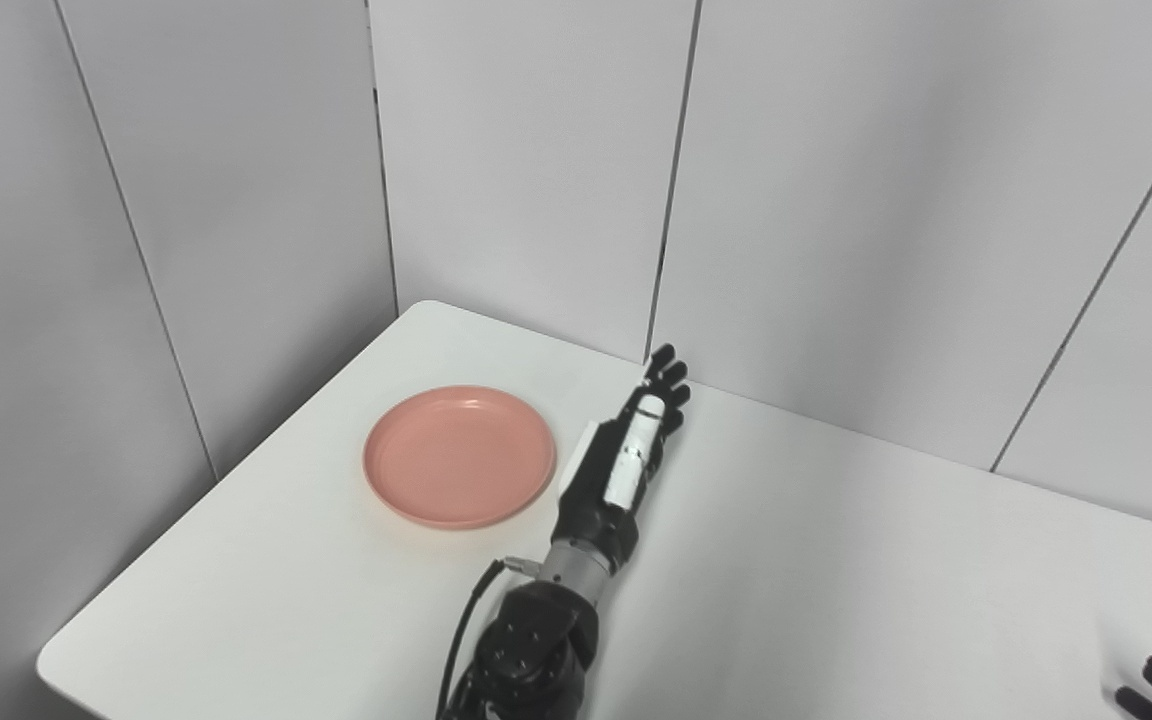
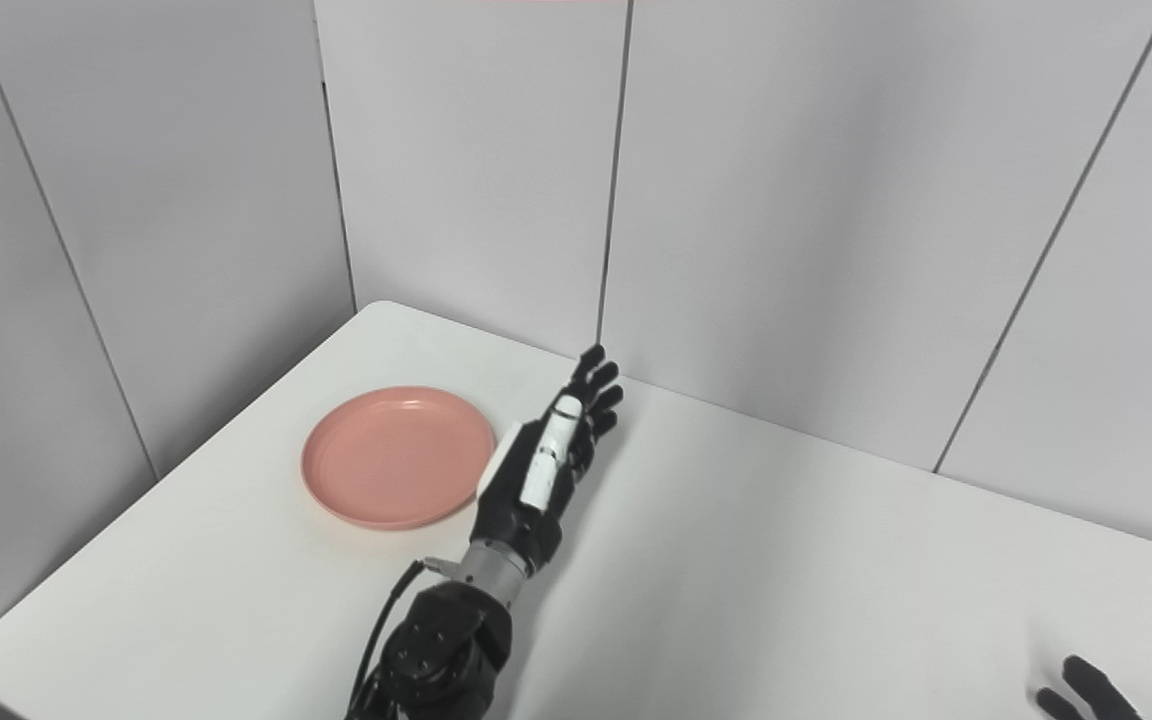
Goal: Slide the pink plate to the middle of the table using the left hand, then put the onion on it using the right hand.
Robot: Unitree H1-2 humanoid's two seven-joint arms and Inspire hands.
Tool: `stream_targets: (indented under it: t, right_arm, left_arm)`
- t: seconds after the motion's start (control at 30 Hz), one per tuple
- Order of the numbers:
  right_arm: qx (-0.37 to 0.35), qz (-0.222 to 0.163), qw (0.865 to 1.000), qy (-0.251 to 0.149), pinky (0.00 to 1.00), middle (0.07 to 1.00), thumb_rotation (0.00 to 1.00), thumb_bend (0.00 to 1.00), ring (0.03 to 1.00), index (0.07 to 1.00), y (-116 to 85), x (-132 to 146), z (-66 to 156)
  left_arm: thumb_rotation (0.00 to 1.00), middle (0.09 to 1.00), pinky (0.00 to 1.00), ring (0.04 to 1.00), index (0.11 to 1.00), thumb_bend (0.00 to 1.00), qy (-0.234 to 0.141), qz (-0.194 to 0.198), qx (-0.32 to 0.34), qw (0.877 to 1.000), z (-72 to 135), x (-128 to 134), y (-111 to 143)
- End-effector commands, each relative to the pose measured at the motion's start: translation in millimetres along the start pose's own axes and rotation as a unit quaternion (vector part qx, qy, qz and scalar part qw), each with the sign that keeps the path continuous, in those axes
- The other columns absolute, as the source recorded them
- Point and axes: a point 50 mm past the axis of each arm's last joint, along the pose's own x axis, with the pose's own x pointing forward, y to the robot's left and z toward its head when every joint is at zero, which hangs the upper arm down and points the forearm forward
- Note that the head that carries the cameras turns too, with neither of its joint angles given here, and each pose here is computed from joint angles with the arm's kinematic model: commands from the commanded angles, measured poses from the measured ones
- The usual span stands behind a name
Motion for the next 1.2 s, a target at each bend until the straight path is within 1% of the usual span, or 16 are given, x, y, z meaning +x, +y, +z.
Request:
stream_targets:
  t: [0.0, 0.03, 0.07, 0.1, 0.13, 0.2, 0.43, 0.47, 0.63, 0.77, 0.9, 0.97, 1.03, 1.17]
  right_arm:
    - [0.004, 0.006, 1.0, 0.014, 0.0, 0.822, 0.88, 0.18, 0.754, 0.738, 2.2, 1.6, -7.0]
    - [0.007, 0.004, 1.0, 0.016, 0.0, 0.813, 0.87, 0.17, 0.745, 0.726, 2.6, 2.0, -6.9]
    - [0.009, 0.002, 1.0, 0.017, 0.1, 0.791, 0.53, 0.32, 0.715, 0.612, 2.9, 2.3, -6.9]
    - [0.011, 0.0, 1.0, 0.017, 0.16, 0.778, 0.35, 0.4, 0.699, 0.553, 2.8, 2.8, -7.2]
    - [0.011, 0.0, 1.0, 0.017, 0.22, 0.769, 0.24, 0.44, 0.686, 0.517, 2.6, 3.1, -7.4]
    - [0.009, 0.001, 1.0, 0.016, 0.25, 0.768, 0.17, 0.47, 0.683, 0.496, 2.5, 3.3, -7.4]
    - [0.006, 0.0, 1.0, 0.017, 0.19, 0.764, 0.16, 0.48, 0.675, 0.491, 3.5, 2.8, -5.8]
    - [0.008, -0.001, 1.0, 0.018, 0.22, 0.749, 0.16, 0.48, 0.658, 0.491, 3.4, 3.0, -5.9]
    - [0.006, 0.002, 1.0, 0.015, 0.27, 0.738, 0.16, 0.48, 0.644, 0.491, 1.3, 3.2, -7.6]
    - [0.005, 0.003, 1.0, 0.016, 0.27, 0.751, 0.16, 0.48, 0.655, 0.491, -0.2, 3.6, -7.9]
    - [0.01, 0.002, 1.0, 0.018, 0.25, 0.732, 0.16, 0.48, 0.636, 0.491, -0.6, 4.7, -6.8]
    - [0.009, 0.002, 1.0, 0.017, 0.25, 0.726, 0.16, 0.48, 0.631, 0.49, -0.8, 4.7, -6.5]
    - [0.009, 0.003, 1.0, 0.017, 0.28, 0.731, 0.16, 0.48, 0.638, 0.49, -2.3, 5.4, -7.9]
    - [0.012, 0.002, 1.0, 0.018, 0.28, 0.72, 0.16, 0.48, 0.626, 0.49, -2.9, 5.7, -8.5]
  left_arm:
    - [1.0, 0.964, 0.97, 0.96, 0.947, 0.44, -0.058, -0.001, -0.007, 0.998, 31.0, 13.6, -2.1]
    - [1.0, 0.964, 0.97, 0.96, 0.947, 0.44, -0.061, 0.002, -0.008, 0.998, 35.1, 14.2, 0.1]
    - [1.0, 0.965, 0.97, 0.961, 0.949, 0.43, -0.066, 0.004, -0.007, 0.998, 39.1, 14.6, 2.2]
    - [1.0, 0.969, 0.97, 0.964, 0.953, 0.42, -0.072, 0.007, -0.005, 0.997, 43.4, 15.2, 4.3]
    - [1.0, 0.975, 0.98, 0.968, 0.957, 0.41, -0.08, 0.009, -0.002, 0.997, 47.8, 15.5, 6.7]
    - [1.0, 0.981, 0.99, 0.975, 0.961, 0.4, -0.09, 0.012, 0.004, 0.996, 53.4, 15.9, 9.9]
    - [1.0, 0.986, 0.99, 0.98, 0.968, 0.38, -0.131, 0.049, 0.012, 0.99, 75.6, 20.0, 30.8]
    - [1.0, 0.98, 0.98, 0.973, 0.962, 0.38, -0.135, 0.055, 0.013, 0.989, 77.7, 20.4, 33.0]
    - [1.0, 0.98, 1.0, 0.974, 0.967, 0.38, -0.155, 0.088, 0.033, 0.983, 90.4, 21.6, 47.2]
    - [1.0, 0.986, 1.0, 0.982, 0.973, 0.4, -0.165, 0.108, 0.043, 0.979, 98.4, 20.1, 56.2]
    - [1.0, 0.981, 1.0, 0.982, 0.968, 0.37, -0.173, 0.127, 0.042, 0.976, 106.3, 18.2, 64.4]
    - [1.0, 0.983, 0.99, 0.981, 0.969, 0.36, -0.181, 0.141, 0.044, 0.972, 111.0, 17.6, 69.6]
    - [1.0, 0.982, 0.99, 0.981, 0.966, 0.34, -0.188, 0.154, 0.047, 0.969, 114.8, 17.2, 75.0]
    - [1.0, 0.976, 0.97, 0.978, 0.956, 0.35, -0.2, 0.179, 0.058, 0.962, 120.6, 15.7, 90.7]
